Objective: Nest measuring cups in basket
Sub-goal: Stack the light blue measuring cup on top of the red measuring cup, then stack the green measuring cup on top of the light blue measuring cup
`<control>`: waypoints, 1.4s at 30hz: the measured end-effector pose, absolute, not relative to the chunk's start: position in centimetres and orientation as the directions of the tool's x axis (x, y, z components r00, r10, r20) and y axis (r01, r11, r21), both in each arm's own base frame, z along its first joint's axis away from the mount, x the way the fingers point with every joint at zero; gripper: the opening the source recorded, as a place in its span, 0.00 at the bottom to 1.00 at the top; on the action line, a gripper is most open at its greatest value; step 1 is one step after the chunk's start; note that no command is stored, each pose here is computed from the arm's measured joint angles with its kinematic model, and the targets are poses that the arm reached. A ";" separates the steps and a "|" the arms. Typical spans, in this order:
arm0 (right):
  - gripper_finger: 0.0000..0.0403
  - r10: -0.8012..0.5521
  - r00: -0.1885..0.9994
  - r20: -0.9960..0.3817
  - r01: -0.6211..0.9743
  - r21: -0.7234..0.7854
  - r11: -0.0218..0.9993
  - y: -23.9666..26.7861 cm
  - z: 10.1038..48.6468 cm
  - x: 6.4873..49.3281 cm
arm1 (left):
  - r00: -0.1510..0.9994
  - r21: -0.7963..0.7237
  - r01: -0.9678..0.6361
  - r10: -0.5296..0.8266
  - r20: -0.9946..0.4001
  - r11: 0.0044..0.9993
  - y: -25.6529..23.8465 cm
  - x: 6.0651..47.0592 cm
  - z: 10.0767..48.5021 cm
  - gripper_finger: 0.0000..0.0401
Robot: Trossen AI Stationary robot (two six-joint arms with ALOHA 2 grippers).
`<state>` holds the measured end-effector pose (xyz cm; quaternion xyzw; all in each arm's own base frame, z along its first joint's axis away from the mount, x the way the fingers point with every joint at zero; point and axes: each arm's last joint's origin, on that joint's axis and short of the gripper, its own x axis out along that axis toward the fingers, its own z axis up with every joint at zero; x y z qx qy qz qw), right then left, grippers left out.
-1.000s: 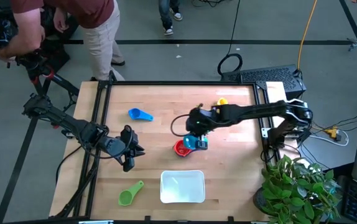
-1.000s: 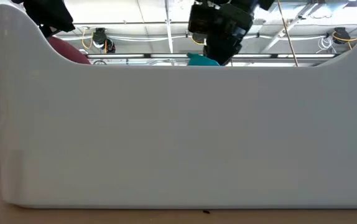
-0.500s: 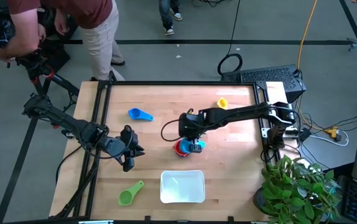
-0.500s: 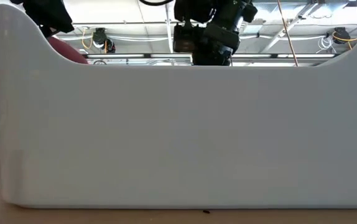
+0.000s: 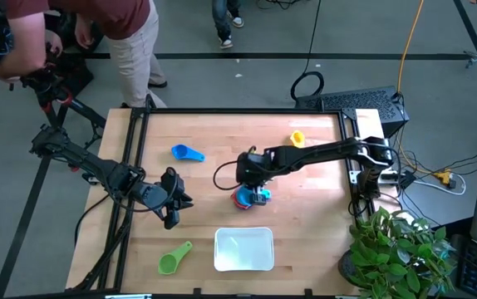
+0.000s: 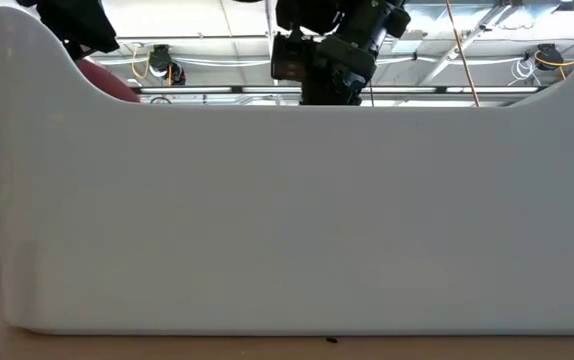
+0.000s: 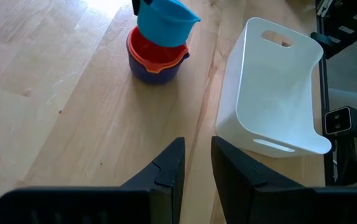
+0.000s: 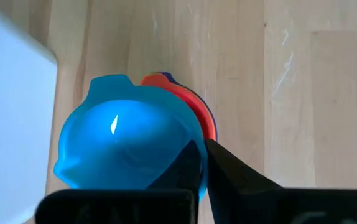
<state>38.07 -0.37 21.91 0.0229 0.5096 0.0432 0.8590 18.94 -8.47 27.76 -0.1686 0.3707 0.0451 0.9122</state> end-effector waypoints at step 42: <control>0.21 -0.037 0.765 -0.643 0.089 0.048 0.995 0.5 28.0 28.2 | 0.288 -0.420 -0.555 -0.308 -0.907 0.718 -17.7 16.9 21.5 0.20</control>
